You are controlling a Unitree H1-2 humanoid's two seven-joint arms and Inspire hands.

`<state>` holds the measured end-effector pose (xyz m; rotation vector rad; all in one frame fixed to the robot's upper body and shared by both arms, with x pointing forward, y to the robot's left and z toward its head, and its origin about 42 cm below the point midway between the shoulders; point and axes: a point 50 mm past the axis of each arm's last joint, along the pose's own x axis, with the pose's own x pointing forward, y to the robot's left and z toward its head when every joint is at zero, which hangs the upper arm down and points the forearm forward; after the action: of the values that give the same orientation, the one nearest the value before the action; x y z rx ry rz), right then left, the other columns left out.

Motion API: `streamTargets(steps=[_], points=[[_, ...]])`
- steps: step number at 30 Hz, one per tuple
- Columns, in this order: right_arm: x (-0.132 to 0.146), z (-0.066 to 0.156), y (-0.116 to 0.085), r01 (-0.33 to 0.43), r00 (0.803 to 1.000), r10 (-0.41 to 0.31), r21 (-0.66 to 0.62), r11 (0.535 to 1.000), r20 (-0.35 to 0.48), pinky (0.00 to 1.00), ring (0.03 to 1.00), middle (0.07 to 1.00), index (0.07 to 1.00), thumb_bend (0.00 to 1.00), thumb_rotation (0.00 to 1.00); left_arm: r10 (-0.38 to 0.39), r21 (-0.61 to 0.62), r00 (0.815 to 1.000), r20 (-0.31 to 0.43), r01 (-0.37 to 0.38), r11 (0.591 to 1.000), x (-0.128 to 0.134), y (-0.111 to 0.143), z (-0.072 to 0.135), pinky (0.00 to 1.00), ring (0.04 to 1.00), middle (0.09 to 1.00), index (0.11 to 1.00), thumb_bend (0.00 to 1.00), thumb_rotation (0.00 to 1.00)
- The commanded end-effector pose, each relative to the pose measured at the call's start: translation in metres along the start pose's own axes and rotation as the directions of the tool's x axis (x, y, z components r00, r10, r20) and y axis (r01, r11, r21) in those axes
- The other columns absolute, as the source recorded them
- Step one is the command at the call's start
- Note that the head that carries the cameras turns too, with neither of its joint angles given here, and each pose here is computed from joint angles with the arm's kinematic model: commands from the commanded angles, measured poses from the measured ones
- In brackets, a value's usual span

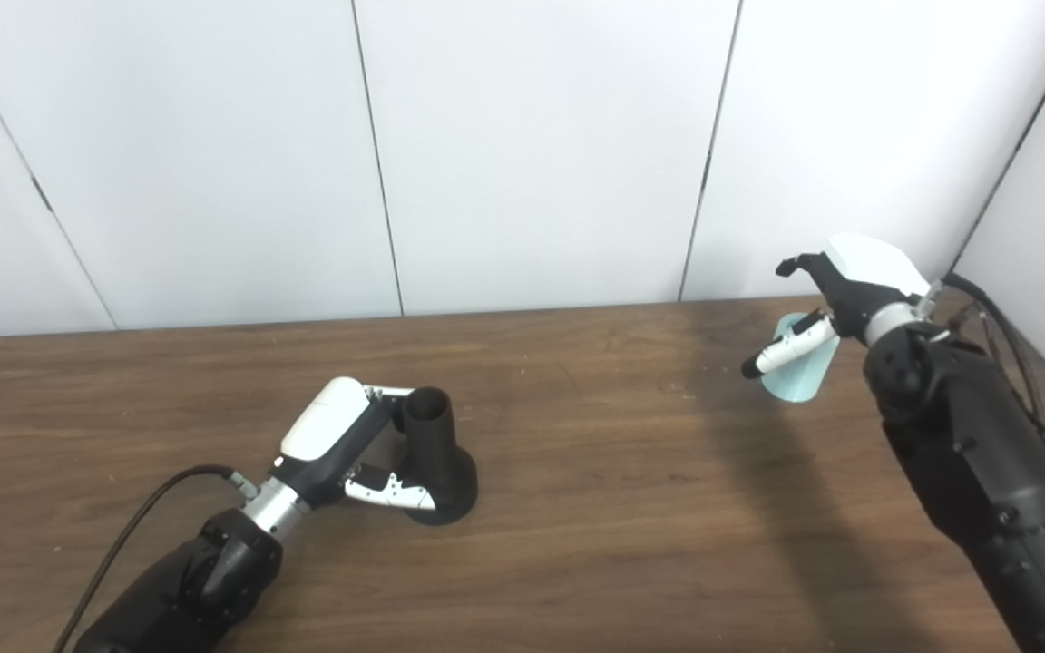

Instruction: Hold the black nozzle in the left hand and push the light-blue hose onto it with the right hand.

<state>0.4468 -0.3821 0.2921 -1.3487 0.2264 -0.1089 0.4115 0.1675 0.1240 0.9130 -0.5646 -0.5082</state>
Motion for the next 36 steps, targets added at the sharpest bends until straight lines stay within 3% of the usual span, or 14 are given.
streamTargets(steps=[1, 9, 21, 24, 26, 36], points=[[0.008, 0.01, -0.074, 0.162, 0.987, -0.162, -0.06, 0.985, 0.005, 0.65, 0.854, 0.898, 0.839, 1.0, 0.38, -0.26, -0.191, 0.943, -0.208, 0.222, 0.956, -0.101, -0.124, 0.001, 0.45, 0.466, 0.429, 0.417, 0.65, 0.45], [0.024, 0.016, -0.073, 0.095, 0.995, -0.098, -0.101, 0.99, -0.026, 0.66, 0.86, 0.902, 0.849, 1.0, 0.35, -0.257, -0.185, 0.945, -0.204, 0.221, 0.958, -0.101, -0.123, 0.001, 0.46, 0.441, 0.405, 0.393, 0.65, 0.44], [0.034, 0.015, -0.079, 0.097, 0.995, -0.1, -0.151, 0.984, -0.017, 0.63, 0.83, 0.878, 0.848, 1.0, 0.33, -0.255, -0.18, 0.946, -0.198, 0.221, 0.959, -0.101, -0.122, 0.001, 0.46, 0.456, 0.424, 0.419, 0.65, 0.44], [0.034, 0.014, -0.078, 0.087, 0.995, -0.092, -0.159, 0.983, -0.023, 0.61, 0.781, 0.848, 0.847, 1.0, 0.33, -0.255, -0.181, 0.947, -0.197, 0.22, 0.959, -0.101, -0.121, 0.001, 0.46, 0.453, 0.422, 0.414, 0.65, 0.44], [0.034, 0.013, -0.078, 0.083, 0.996, -0.088, -0.156, 0.984, -0.028, 0.56, 0.694, 0.799, 0.831, 1.0, 0.29, -0.253, -0.18, 0.948, -0.195, 0.219, 0.959, -0.101, -0.121, 0.002, 0.46, 0.458, 0.421, 0.413, 0.65, 0.44], [0.031, 0.009, -0.075, 0.08, 0.995, -0.088, -0.134, 0.988, -0.055, 0.48, 0.612, 0.712, 0.806, 1.0, 0.22, -0.253, -0.181, 0.948, -0.192, 0.219, 0.959, -0.102, -0.119, 0.002, 0.47, 0.466, 0.426, 0.413, 0.65, 0.44]])
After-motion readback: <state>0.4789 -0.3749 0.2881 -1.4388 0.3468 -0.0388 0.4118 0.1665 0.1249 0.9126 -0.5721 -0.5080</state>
